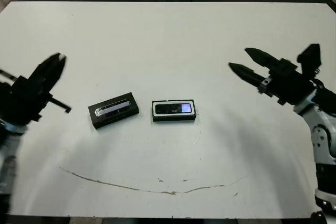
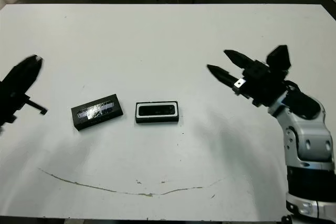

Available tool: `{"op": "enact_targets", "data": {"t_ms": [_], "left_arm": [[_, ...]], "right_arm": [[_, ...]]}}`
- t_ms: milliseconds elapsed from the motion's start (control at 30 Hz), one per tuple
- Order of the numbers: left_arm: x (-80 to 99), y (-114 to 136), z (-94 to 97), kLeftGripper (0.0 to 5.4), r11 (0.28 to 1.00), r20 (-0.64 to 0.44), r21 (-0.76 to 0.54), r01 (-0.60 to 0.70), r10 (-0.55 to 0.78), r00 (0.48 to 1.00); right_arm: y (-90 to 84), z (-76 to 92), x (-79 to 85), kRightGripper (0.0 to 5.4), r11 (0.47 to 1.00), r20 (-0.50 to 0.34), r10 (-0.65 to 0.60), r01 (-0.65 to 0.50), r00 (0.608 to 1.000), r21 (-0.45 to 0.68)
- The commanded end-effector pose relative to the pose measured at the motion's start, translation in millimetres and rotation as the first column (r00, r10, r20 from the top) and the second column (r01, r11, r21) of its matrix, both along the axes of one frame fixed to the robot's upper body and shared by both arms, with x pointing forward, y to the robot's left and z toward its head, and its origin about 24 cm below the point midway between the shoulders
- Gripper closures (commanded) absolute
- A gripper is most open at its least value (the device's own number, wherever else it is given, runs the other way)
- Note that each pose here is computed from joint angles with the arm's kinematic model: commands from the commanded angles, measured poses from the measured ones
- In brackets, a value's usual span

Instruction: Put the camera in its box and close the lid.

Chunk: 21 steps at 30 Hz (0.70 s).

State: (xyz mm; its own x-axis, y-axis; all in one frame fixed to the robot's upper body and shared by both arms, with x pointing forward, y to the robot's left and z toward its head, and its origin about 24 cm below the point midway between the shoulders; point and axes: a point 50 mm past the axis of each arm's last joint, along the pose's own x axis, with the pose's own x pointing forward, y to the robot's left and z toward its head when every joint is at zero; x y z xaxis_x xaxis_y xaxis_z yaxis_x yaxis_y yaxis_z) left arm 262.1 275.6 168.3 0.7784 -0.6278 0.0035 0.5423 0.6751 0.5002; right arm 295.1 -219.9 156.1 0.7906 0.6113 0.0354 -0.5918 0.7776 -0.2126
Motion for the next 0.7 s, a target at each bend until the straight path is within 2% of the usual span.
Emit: {"op": "enact_targets", "data": {"t_ms": [33, 133, 333, 567, 700], "left_arm": [[11.4, -1.1, 7.1, 3.82, 0.978, -0.172, 0.159, 0.135, -0.107, 0.979], [21.7, -9.2, 10.5, 3.14, 0.949, -0.258, 0.232, 0.213, -0.151, 0.954], [37.2, -22.9, 0.2, 1.68, 0.909, -0.336, 0.259, 0.327, -0.233, 0.912], [41.9, -30.4, -9.8, 0.02, 0.881, -0.436, 0.253, 0.400, -0.265, 0.860], [44.3, -31.3, -14.9, 0.02, 0.873, -0.502, 0.218, 0.437, -0.284, 0.817]], "right_arm": [[-2.9, -6.6, 0.0, 4.73, 1.000, -0.019, -0.012, 0.013, 1.000, 0.021], [-1.9, -6.6, 1.0, 5.39, 1.000, -0.017, -0.017, 0.017, 1.000, 0.016], [0.2, -5.6, 1.4, 5.40, 1.000, -0.006, -0.013, 0.013, 1.000, 0.010], [1.3, -6.6, 1.5, 5.40, 1.000, -0.017, -0.029, 0.029, 0.999, 0.006], [2.1, -7.8, 1.8, 5.40, 1.000, -0.023, -0.029, 0.029, 0.999, 0.006]]}}
